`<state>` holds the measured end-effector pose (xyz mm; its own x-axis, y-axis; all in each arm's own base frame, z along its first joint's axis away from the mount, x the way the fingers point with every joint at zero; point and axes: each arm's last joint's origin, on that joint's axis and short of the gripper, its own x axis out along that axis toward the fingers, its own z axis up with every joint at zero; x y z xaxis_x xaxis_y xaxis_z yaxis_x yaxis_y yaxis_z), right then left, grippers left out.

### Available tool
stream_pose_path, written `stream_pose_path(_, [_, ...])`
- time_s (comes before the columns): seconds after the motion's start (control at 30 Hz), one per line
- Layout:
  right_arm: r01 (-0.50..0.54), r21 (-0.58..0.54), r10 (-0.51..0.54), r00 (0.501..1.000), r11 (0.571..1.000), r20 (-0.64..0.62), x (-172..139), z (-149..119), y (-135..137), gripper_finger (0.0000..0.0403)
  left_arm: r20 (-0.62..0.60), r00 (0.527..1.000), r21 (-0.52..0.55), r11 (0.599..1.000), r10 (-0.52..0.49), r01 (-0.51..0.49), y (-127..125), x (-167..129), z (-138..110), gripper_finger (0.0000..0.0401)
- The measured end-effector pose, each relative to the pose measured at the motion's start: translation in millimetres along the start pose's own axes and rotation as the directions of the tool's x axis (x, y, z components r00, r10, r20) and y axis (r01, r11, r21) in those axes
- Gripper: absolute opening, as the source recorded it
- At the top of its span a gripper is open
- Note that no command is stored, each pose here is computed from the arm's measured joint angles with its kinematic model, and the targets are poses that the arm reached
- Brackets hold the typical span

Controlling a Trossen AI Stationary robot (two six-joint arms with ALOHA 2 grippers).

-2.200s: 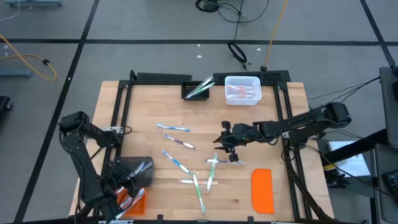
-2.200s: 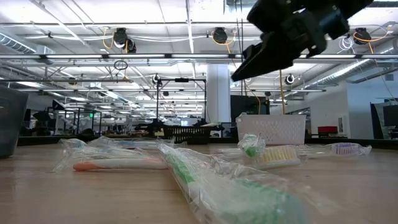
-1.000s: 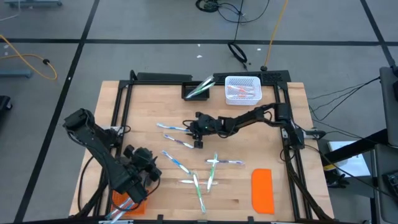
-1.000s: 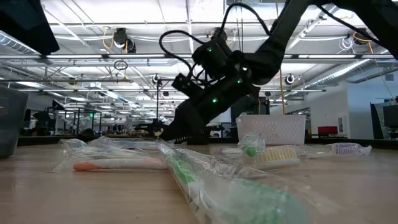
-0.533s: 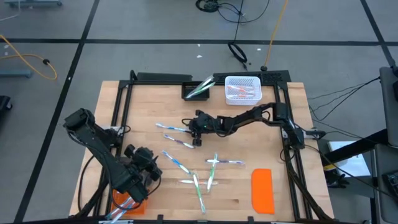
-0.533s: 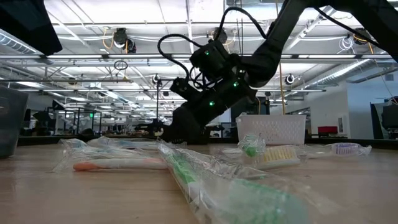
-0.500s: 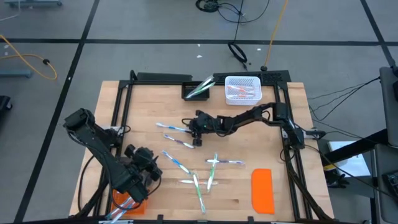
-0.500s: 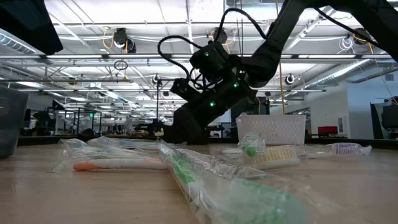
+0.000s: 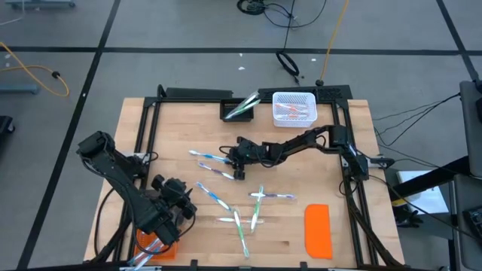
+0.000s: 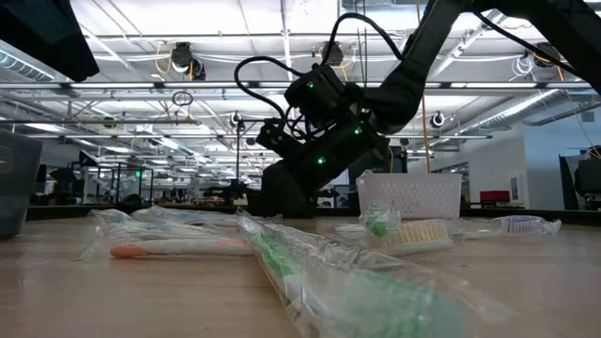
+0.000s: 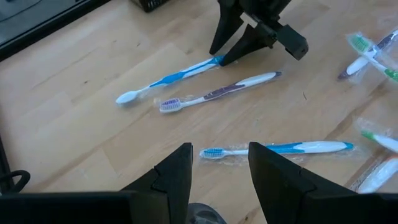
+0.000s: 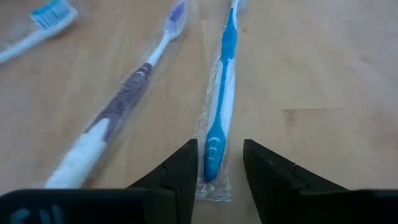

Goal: Pick & Place Toothbrushes
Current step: Put the blue toothbrush into the orange bin

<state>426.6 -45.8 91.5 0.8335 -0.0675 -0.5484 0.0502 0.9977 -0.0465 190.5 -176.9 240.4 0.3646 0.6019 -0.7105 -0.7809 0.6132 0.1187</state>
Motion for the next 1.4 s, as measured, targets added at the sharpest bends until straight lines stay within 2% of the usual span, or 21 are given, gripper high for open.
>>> stream_pose_path(0.1, [-0.030,0.024,0.030,0.999,0.999,-0.015,0.0,-1.6,0.8,0.0086,0.000,1.000,0.000,1.000,0.000,0.000,0.0,0.0,0.0,0.0157])
stream_pose_path(0.2, [-0.029,0.018,0.029,0.999,0.999,-0.034,-0.2,-3.2,0.4,0.0030,0.000,1.000,0.000,1.000,0.000,0.000,0.0,0.0,0.0,0.0157])
stream_pose_path(0.27, [-0.028,0.006,0.028,0.999,1.000,-0.036,-0.3,-3.2,0.4,0.0015,0.000,1.000,0.000,1.000,0.000,0.000,0.0,0.0,0.0,0.0157])
stream_pose_path(0.6, [-0.030,0.006,0.030,0.999,1.000,-0.019,-0.9,-1.1,2.1,0.0011,0.006,1.000,-0.007,1.000,-0.001,0.002,-0.1,0.0,0.2,0.0157])
stream_pose_path(0.77, [-0.048,0.000,0.048,0.999,0.999,-0.004,-9.8,9.7,9.1,0.0009,0.051,0.999,-0.009,1.000,-0.012,0.013,-0.4,0.0,1.5,0.0157])
stream_pose_path(1.0, [-0.066,-0.063,0.073,0.990,0.996,0.122,-45.9,55.7,23.5,0.0006,0.107,0.994,-0.041,0.999,-0.019,0.024,-1.4,1.8,5.1,0.0157])
stream_pose_path(1.17, [-0.009,-0.115,0.031,0.980,0.993,0.195,-78.2,85.1,33.1,0.0005,0.114,0.993,-0.062,0.998,-0.016,0.023,-2.8,5.1,8.6,0.0157])
stream_pose_path(1.3, [-0.010,-0.125,0.043,0.964,0.992,0.261,-105.0,102.8,40.3,0.0005,0.120,0.993,-0.082,0.997,-0.006,0.016,-3.5,8.6,12.4,0.0157])
stream_pose_path(1.4, [-0.001,-0.143,0.045,0.952,0.990,0.303,-123.4,110.3,46.5,0.0005,0.187,0.982,-0.090,0.995,-0.013,0.030,-4.4,10.0,16.1,0.0157])
